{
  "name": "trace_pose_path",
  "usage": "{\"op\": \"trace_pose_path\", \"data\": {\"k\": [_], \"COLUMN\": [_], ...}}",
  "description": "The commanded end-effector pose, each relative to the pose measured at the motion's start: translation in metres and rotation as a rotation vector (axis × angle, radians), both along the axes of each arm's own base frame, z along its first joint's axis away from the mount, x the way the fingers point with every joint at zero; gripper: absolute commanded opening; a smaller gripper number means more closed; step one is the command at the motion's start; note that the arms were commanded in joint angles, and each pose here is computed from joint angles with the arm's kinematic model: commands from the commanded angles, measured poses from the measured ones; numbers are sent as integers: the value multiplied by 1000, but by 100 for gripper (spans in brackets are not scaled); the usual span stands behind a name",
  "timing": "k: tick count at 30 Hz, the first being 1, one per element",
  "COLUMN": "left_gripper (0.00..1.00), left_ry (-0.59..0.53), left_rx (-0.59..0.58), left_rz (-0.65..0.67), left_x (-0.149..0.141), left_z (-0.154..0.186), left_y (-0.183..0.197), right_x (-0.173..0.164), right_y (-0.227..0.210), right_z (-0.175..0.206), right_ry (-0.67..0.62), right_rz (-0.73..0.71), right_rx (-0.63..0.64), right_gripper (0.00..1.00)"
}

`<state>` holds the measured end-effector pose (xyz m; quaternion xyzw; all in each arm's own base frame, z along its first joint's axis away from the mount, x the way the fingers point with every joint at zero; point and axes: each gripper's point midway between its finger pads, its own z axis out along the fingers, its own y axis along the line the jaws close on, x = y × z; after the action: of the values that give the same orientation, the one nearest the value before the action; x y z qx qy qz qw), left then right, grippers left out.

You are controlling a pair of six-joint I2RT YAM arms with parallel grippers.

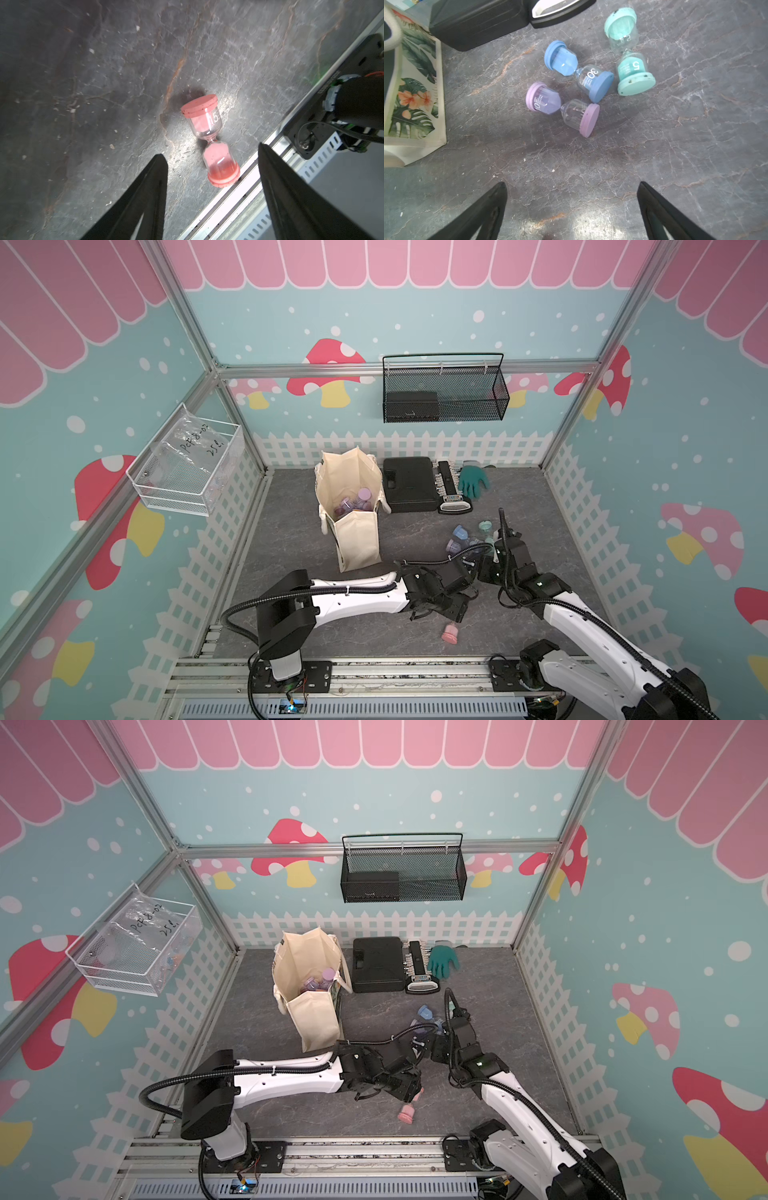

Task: Put the hourglass into the canvas bag
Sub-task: Pick up the hourglass from the center of the board.

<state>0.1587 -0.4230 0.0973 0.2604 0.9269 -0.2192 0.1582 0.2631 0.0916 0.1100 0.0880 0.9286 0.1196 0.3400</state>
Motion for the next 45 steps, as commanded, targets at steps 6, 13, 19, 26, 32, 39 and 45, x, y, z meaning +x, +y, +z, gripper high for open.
{"op": "trace_pose_path", "data": {"k": [6,13,19,26,32,39,45], "left_gripper": [70,69,67,63,61,59,54], "left_ry": [30,6,11,26,23,20,32], "left_rx": [91,199,243,296,332,371,405], "left_rz": [31,62,75,96,117,125,124], "left_x": [-6,2,4,5,7,9,7], "left_z": [-29,-50,-66,-84,-93,-103,-115], "left_y": [-18,-14,-15,-13,-10,-6,-3], "right_x": [-1,0,0,-2,-1,-2,-2], "right_y": [-1,-2,-3,-4,-5,-7,-9], "right_z": [-12,-14,-18,-25,-29,-32,-35], "right_ry": [7,1,1,13,17,26,31], "right_rz": [-22,-24,-24,-17,-17,-21,-26], "right_rx": [55,68,77,85,89,94,89], "right_gripper": [100,100,100,100,100,100,100]}}
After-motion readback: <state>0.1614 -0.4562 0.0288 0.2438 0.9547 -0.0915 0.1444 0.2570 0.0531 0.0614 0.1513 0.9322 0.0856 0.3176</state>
